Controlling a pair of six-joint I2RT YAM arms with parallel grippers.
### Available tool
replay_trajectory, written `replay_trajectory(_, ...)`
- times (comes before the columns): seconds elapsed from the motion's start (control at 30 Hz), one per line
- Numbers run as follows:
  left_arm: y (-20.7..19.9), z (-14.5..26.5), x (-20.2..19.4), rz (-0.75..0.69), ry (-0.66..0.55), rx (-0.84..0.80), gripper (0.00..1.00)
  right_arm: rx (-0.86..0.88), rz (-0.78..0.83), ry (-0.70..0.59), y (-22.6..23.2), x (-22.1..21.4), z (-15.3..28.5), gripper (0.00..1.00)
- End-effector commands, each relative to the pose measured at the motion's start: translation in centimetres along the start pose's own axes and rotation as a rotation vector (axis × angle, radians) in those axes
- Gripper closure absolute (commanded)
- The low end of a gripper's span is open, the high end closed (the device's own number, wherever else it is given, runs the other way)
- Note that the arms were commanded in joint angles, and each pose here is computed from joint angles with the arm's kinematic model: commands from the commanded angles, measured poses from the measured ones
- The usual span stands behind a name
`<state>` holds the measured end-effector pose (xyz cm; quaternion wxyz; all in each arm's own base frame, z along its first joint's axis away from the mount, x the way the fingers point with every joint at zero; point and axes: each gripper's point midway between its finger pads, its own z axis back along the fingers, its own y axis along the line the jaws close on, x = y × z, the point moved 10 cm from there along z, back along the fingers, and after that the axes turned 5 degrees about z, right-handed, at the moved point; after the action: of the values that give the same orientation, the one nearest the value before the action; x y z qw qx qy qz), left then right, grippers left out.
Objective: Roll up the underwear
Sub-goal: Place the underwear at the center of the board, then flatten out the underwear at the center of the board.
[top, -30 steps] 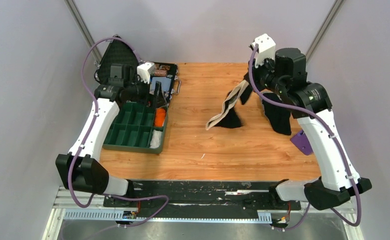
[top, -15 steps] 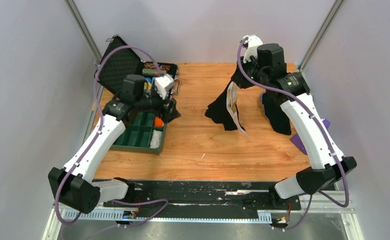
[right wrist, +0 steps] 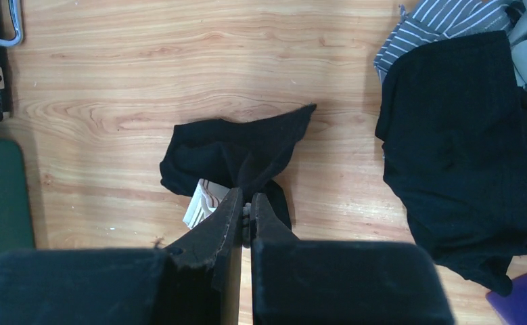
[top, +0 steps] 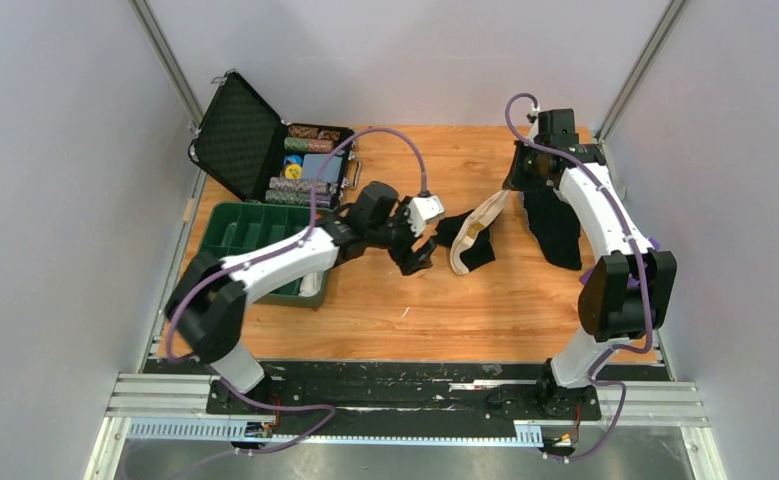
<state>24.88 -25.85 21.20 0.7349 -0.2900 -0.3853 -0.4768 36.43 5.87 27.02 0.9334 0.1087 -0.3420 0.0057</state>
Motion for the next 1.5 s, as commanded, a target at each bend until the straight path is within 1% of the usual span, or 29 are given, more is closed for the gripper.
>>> replay_trajectory(0.0,0.6,-5.5,2.7,0.273,-0.083,0.004,0.17,0.057,-0.036,-0.078,-0.3,1.3,0.2,1.0)
replay_trajectory(0.03,0.5,-6.2,3.3,0.362,-0.088,-0.008,0.19,0.056,-0.045,-0.071,-0.6,1.3,0.0,1.0)
replay_trajectory(0.07,0.7,-7.9,2.3,0.421,-0.061,-0.016,0.21,0.056,-0.056,-0.064,-0.8,1.2,-0.2,1.0)
replay_trajectory(0.1,0.6,-8.5,2.3,0.523,-0.058,-0.022,0.22,0.057,-0.068,-0.057,-1.1,1.2,-0.5,1.0)
replay_trajectory(0.13,0.8,-9.7,1.7,0.572,-0.06,-0.018,0.22,0.058,-0.079,-0.053,-1.3,1.2,-0.7,1.0)
replay_trajectory(0.17,0.7,-10.2,1.7,0.663,-0.065,-0.002,0.22,0.057,-0.093,-0.048,-1.4,1.2,-0.9,1.0)
replay_trajectory(0.23,0.7,-11.4,1.1,0.765,-0.051,0.026,0.22,0.059,-0.112,-0.041,-1.6,1.2,-1.2,1.0)
replay_trajectory(0.3,0.6,-12.0,0.3,0.822,-0.028,0.039,0.24,0.065,-0.125,-0.034,-1.7,1.2,-1.4,1.0)
replay_trajectory(0.4,0.4,-12.8,-1.1,0.883,0.015,0.03,0.26,0.07,-0.138,-0.029,-1.6,1.1,-1.5,1.0)
replay_trajectory(0.53,-0.3,-14.0,-2.3,0.929,0.032,-0.098,0.29,0.07,-0.146,-0.027,-1.6,1.0,-1.7,1.0)
replay_trajectory(0.57,-0.3,-14.5,-2.5,0.936,0.041,-0.107,0.31,0.071,-0.146,-0.028,-1.6,1.0,-1.7,1.0)
replay_trajectory(0.67,-0.1,-15.3,-3.4,0.984,0.081,-0.074,0.36,0.067,-0.146,-0.027,-1.7,0.9,-1.6,1.0)
replay_trajectory(0.77,-0.1,-15.6,-4.6,1.035,0.134,-0.028,0.44,0.066,-0.145,-0.025,-1.7,0.7,-1.5,1.0)
replay_trajectory(0.83,-0.2,-15.5,-4.9,1.051,0.144,-0.017,0.46,0.065,-0.146,-0.025,-1.8,0.7,-1.4,1.0)
replay_trajectory(1.07,-0.8,-16.4,-5.6,1.076,0.159,-0.101,0.46,0.065,-0.161,-0.016,-2.1,0.4,-1.6,1.0)
replay_trajectory(1.17,-1.0,-17.2,-6.1,1.083,0.177,-0.134,0.48,0.061,-0.163,-0.018,-2.3,0.5,-1.5,1.0)
replay_trajectory(1.23,-1.1,-17.7,-6.2,1.088,0.195,-0.153,0.55,0.058,-0.169,-0.021,-2.5,0.6,-1.5,1.0)
replay_trajectory(1.27,-1.1,-17.8,-6.1,1.089,0.2,-0.154,0.63,0.06,-0.17,-0.02,-2.5,0.6,-1.5,1.0)
replay_trajectory(1.3,-1.1,-17.9,-6.3,1.091,0.208,-0.147,0.68,0.058,-0.171,-0.02,-2.6,0.6,-1.5,1.0)
replay_trajectory(1.33,-0.9,-17.8,-6.4,1.09,0.219,-0.121,0.76,0.058,-0.17,-0.02,-2.6,0.5,-1.5,1.0)
replay_trajectory(1.37,-0.8,-17.7,-6.2,1.077,0.218,-0.103,0.8,0.058,-0.169,-0.019,-2.6,0.5,-1.5,1.0)
replay_trajectory(1.4,-0.4,-17.3,-5.9,1.072,0.217,-0.061,0.88,0.061,-0.17,-0.014,-2.6,0.4,-1.5,1.0)
replay_trajectory(1.43,0.0,-17.0,-5.7,1.041,0.2,-0.034,0.92,0.066,-0.168,-0.013,-2.5,0.4,-1.4,1.0)
replay_trajectory(1.47,0.5,-16.1,-4.8,1.022,0.184,-0.023,0.98,0.071,-0.164,-0.012,-2.5,0.4,-1.3,1.0)
